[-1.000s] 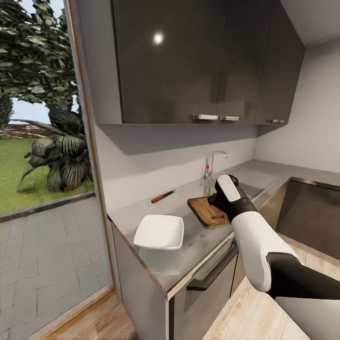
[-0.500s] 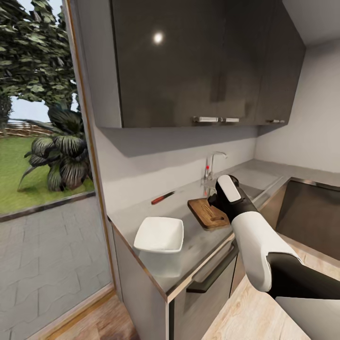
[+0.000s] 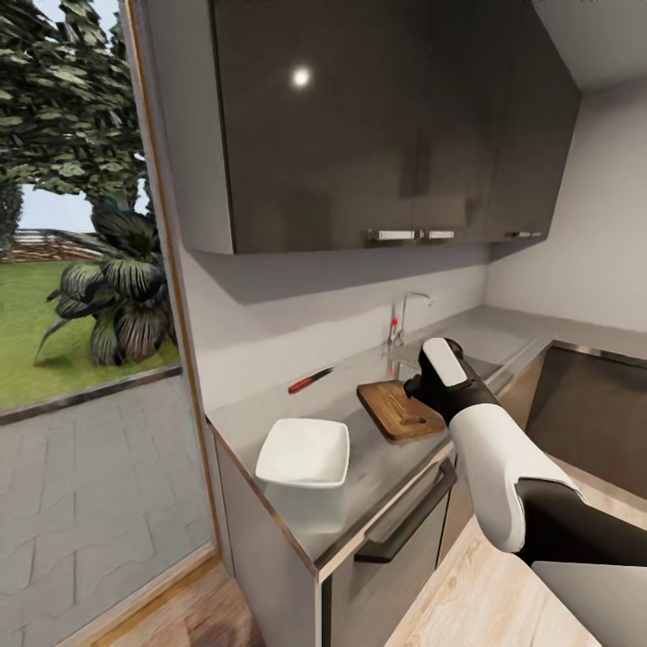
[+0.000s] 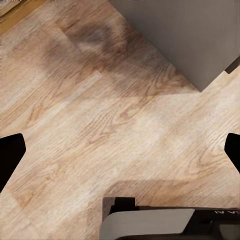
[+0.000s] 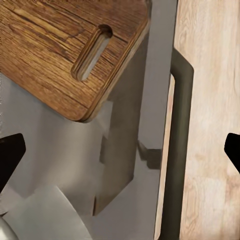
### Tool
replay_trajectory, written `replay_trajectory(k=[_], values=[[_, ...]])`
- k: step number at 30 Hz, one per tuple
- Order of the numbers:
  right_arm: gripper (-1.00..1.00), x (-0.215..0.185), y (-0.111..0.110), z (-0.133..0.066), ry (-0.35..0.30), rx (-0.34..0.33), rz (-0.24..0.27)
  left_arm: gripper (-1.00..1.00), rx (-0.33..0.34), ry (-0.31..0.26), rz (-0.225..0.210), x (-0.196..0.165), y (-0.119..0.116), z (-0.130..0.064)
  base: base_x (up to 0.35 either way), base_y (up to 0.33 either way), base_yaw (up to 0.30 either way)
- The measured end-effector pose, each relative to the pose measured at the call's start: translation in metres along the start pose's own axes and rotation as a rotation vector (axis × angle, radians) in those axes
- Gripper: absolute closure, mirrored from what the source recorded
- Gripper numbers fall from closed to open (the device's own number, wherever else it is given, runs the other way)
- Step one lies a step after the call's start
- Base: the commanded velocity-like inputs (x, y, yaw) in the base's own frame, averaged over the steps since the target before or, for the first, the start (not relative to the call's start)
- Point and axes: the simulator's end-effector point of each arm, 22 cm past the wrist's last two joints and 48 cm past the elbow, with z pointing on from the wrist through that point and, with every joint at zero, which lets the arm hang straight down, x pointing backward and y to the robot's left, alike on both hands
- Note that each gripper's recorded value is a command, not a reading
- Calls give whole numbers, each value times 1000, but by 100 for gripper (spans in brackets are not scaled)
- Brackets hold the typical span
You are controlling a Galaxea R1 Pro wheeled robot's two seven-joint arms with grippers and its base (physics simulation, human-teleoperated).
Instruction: In the kitchen, take the Vidalia onion out of the sink, dice it on the chopping board with the paring knife, put the diced onion into the bowl on the countertop, then place both the paring knife and the chopping board into the sink.
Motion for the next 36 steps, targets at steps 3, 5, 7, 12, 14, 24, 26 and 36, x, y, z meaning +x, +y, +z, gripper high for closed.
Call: replay_trajectory(k=[3, 5, 7, 12, 14, 24, 26, 36], values=[[-100, -2, 1, -3, 0, 0, 1, -100, 0, 0, 0, -2, 0, -4, 0, 0, 0], [-100, -3, 1, -5, 0, -1, 1, -100, 0, 1, 0, -3, 0, -6, 0, 0, 0], [-100, -4, 2, -7, 0, 0, 1, -100, 0, 2, 0, -4, 1, -8, 0, 0, 0], [-100, -7, 3, -10, 2, 1, 1, -100, 0, 7, 0, -5, 1, -14, 0, 0, 0], [-100, -7, 3, -11, 3, 2, 1, -100, 0, 10, 1, -5, 1, -16, 0, 0, 0], [-100, -9, 4, -14, 13, 11, -2, -100, 1, 24, 2, -5, 2, -28, 0, 0, 0], [-100, -9, 4, -14, 16, 14, -4, -100, 1, 27, 2, -5, 2, -30, 0, 0, 0], [-100, -9, 4, -14, 28, 25, -7, -100, 2, 43, 4, -4, 3, -41, 0, 0, 0]])
